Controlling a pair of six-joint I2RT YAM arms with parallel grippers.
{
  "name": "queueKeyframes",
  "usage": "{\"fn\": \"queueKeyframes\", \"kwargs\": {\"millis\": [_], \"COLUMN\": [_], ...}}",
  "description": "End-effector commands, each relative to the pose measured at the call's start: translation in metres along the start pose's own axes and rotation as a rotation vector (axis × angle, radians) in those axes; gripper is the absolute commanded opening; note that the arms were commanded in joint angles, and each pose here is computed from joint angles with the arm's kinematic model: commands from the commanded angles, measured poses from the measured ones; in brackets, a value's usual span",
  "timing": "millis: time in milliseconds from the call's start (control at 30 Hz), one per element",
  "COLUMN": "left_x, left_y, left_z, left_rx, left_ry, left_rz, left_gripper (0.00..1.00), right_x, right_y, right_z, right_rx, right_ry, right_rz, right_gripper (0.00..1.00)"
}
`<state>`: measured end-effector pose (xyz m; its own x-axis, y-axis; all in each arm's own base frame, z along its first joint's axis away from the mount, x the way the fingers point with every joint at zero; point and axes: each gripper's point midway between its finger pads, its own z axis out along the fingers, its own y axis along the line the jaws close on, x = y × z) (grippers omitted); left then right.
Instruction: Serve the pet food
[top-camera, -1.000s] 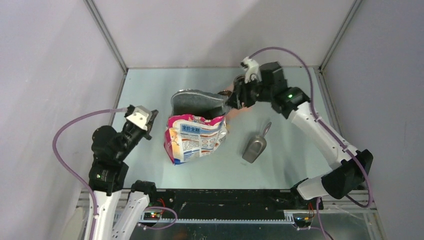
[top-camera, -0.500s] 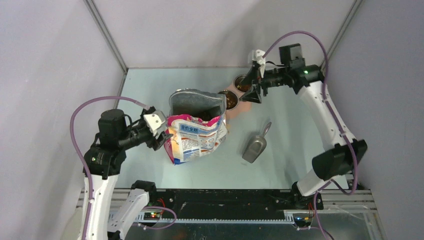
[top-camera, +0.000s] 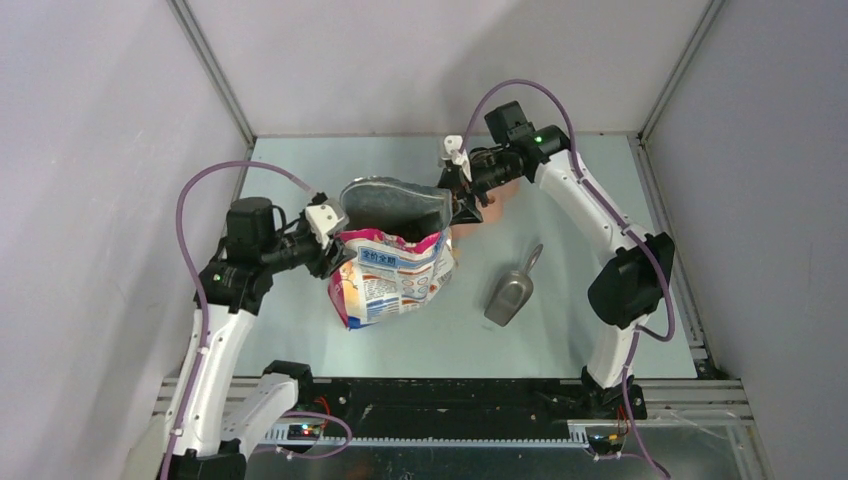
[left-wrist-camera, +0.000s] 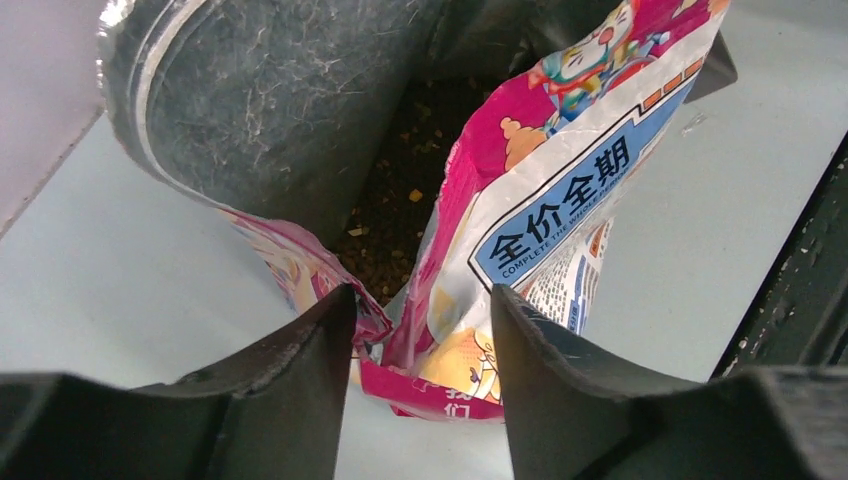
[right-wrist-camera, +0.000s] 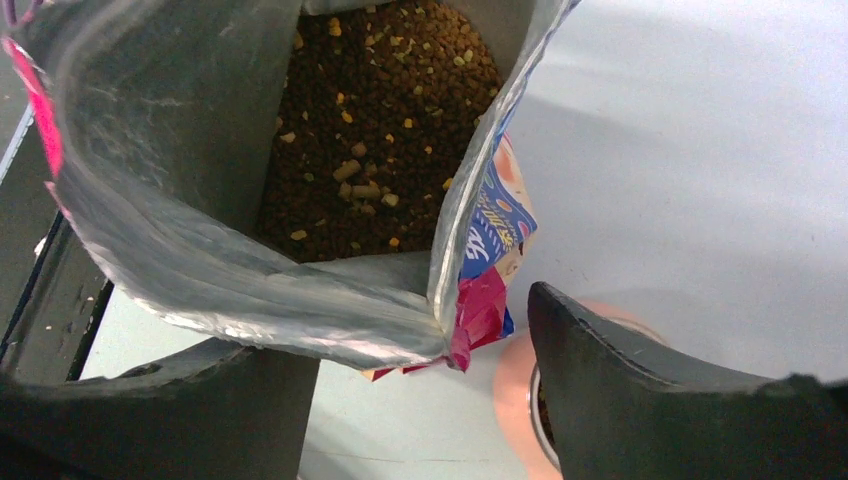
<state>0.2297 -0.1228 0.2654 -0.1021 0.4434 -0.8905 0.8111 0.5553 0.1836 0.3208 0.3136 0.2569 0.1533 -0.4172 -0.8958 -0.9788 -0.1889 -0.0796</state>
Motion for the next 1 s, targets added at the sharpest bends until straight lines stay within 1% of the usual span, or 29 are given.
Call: {"fn": "queueKeyframes", "kwargs": {"millis": [0, 33, 67, 100, 133, 167, 200, 233, 267, 300, 333, 400, 500, 600, 667, 767, 867, 967], "left_x": [-0.011, -0.011, -0.01, -0.01, -0.009, -0.007, -0.006, -0.006, -0.004, -0.002, -0.001, 0.005, 0.015, 0.014, 0.006, -0.002, -0.007, -0.006], "left_y": [-0.003, -0.004, -0.006, -0.006, -0.008, -0.008, -0.008, -0.008, -0.007, -0.007, -0.004, 0.001, 0.011, 0.031, 0.039, 0.04, 0.025, 0.017], "left_z": [0.006, 0.005, 0.003, 0.001, -0.002, -0.003, -0.007, -0.01, -0.013, -0.016, -0.019, -0.028, -0.042, -0.055, -0.059, -0.057, -0.047, -0.043], "left_rx": [0.04, 0.045, 0.049, 0.048, 0.049, 0.039, 0.025, 0.015, 0.001, -0.009, -0.031, -0.076, -0.138, -0.228, -0.252, -0.218, -0.126, -0.082], "left_ry": [-0.055, -0.057, -0.053, -0.049, -0.042, -0.033, -0.023, -0.022, -0.01, -0.003, 0.012, 0.046, 0.082, 0.07, 0.045, 0.022, -0.04, -0.066], "left_rz": [0.034, 0.04, 0.052, 0.063, 0.075, 0.079, 0.087, 0.095, 0.098, 0.098, 0.102, 0.103, 0.118, 0.092, 0.085, 0.092, 0.043, 0.003], "left_gripper": [0.5, 0.47, 0.39, 0.33, 0.23, 0.17, 0.07, 0.04, 0.01, 0.0, 0.0, 0.0, 0.0, 0.0, 0.0, 0.0, 0.0, 0.0], "right_x": [-0.025, -0.027, -0.03, -0.031, -0.033, -0.033, -0.034, -0.034, -0.036, -0.033, -0.039, -0.043, -0.045, -0.034, -0.029, -0.028, -0.029, -0.028], "right_y": [0.006, 0.007, 0.006, 0.005, 0.004, 0.002, 0.0, -0.001, -0.001, -0.001, 0.001, 0.006, 0.032, 0.059, 0.067, 0.067, 0.062, 0.059], "right_z": [0.002, 0.002, 0.001, -0.002, -0.004, -0.008, -0.012, -0.015, -0.022, -0.024, -0.034, -0.048, -0.066, -0.074, -0.078, -0.086, -0.087, -0.085], "right_rx": [-0.028, -0.032, -0.026, -0.026, -0.018, -0.008, 0.009, 0.023, 0.044, 0.056, 0.085, 0.13, 0.171, 0.188, 0.204, 0.238, 0.253, 0.257], "right_ry": [-0.048, -0.058, -0.068, -0.085, -0.098, -0.107, -0.112, -0.111, -0.117, -0.118, -0.122, -0.126, -0.129, -0.076, -0.043, -0.042, -0.05, -0.056], "right_rz": [-0.061, -0.047, -0.018, 0.003, 0.033, 0.05, 0.072, 0.078, 0.094, 0.105, 0.124, 0.158, 0.207, 0.227, 0.207, 0.211, 0.222, 0.231], "right_gripper": [0.72, 0.67, 0.64, 0.57, 0.53, 0.43, 0.37, 0.28, 0.2, 0.17, 0.08, 0.0, 0.0, 0.0, 0.0, 0.0, 0.0, 0.0]}}
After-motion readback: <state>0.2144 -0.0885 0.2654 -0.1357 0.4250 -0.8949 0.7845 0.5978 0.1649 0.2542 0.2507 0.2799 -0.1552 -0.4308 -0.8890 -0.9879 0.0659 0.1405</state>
